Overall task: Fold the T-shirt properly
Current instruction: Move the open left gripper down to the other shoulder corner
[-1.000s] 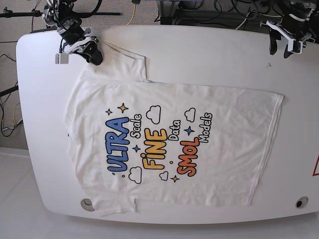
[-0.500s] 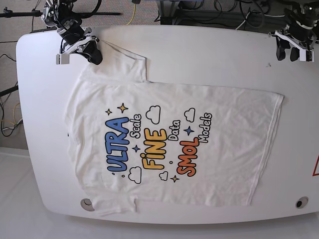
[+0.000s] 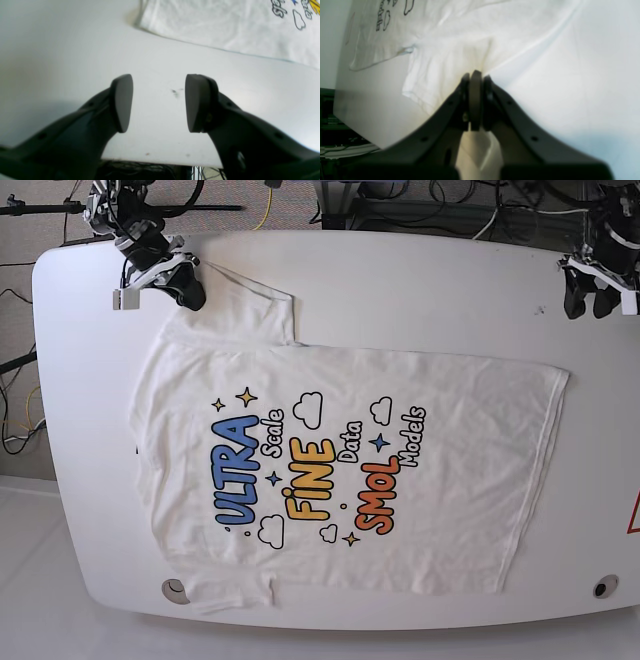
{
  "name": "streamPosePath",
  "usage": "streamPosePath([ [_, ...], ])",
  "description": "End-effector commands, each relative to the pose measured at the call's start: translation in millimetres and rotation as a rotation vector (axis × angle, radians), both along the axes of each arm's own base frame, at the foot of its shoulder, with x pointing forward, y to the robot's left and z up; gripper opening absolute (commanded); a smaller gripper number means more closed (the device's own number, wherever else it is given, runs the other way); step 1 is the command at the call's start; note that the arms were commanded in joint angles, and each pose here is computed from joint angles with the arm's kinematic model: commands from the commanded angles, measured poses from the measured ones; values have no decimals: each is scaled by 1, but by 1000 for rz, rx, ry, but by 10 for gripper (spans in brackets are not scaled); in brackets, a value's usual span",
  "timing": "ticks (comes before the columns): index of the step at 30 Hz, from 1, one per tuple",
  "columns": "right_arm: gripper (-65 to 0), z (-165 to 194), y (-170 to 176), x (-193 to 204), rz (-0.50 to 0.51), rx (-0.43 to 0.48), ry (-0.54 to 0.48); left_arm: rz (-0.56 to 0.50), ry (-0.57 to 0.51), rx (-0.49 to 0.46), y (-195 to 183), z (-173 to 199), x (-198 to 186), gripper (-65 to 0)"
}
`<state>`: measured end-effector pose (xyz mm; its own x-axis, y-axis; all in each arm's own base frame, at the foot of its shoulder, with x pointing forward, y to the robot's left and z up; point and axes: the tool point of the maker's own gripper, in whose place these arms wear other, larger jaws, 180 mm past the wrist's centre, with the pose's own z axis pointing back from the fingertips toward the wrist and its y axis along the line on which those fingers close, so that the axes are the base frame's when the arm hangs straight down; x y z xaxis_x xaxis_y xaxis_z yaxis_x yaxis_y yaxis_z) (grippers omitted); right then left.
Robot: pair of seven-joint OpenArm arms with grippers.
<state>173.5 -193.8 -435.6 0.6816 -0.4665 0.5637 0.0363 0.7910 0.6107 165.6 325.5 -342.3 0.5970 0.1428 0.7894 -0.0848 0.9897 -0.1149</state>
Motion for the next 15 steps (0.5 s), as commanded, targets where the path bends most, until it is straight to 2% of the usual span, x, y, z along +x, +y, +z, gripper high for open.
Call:
streamPosePath([
  [1, -650, -5, -4, -5, 7, -24, 39, 15, -22, -2, 9, 6, 4, -328],
  [12, -650, -3, -4, -3, 9, -29, 30, 103, 0, -82, 33, -22, 14, -329],
  [15, -650, -3, -4, -3, 11, -28, 31, 125, 11, -128, 37, -33, 18, -329],
])
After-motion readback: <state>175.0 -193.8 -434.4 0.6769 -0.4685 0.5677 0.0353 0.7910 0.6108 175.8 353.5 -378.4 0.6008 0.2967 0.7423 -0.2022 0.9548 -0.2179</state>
